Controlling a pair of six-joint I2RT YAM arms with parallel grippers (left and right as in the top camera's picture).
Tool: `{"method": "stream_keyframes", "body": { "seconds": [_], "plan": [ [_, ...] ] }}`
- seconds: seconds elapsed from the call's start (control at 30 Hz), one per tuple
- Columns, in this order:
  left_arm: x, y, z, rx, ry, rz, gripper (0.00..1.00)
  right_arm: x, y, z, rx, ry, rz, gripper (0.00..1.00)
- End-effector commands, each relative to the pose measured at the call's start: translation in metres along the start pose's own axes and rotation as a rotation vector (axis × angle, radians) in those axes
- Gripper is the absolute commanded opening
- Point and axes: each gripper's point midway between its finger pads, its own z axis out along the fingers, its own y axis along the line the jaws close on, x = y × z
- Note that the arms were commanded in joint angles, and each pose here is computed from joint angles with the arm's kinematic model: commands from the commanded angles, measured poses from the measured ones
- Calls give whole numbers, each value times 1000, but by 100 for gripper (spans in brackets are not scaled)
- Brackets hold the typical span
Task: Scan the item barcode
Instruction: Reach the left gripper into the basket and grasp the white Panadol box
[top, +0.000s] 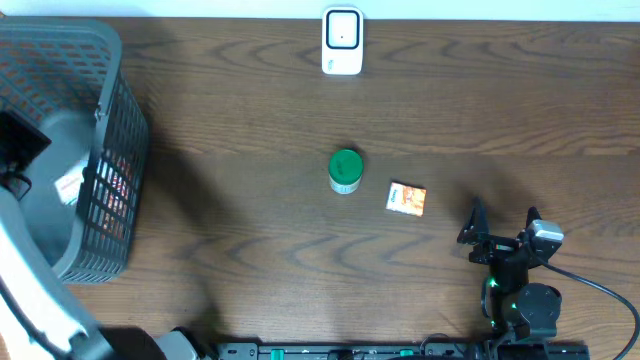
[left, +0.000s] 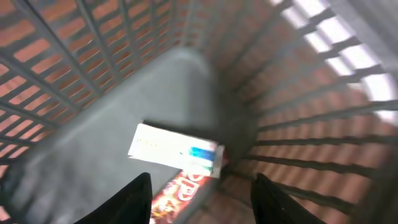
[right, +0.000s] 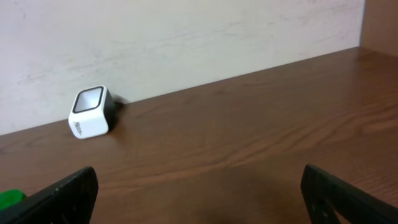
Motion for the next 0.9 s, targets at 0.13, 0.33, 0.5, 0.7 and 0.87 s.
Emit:
{"method": "stream_keyframes", "body": {
  "seconds": [0.13, 0.33, 0.5, 0.7, 0.87],
  "plan": [
    [3, -12, -11, 62, 9, -44, 70, -1, -3, 0, 10, -4, -12, 99],
    [24, 22, 24, -117, 116, -287, 87, -1, -3, 0, 10, -4, -12, 99],
    [37, 37, 50, -202, 175, -473, 94, -1, -3, 0, 10, -4, -12, 99],
    [49, 49, 64, -280, 212, -581, 96, -1, -3, 0, 10, -4, -12, 99],
    [43, 49, 69, -268, 190, -578, 96, -1, -3, 0, 10, -4, -12, 99]
  ]
}}
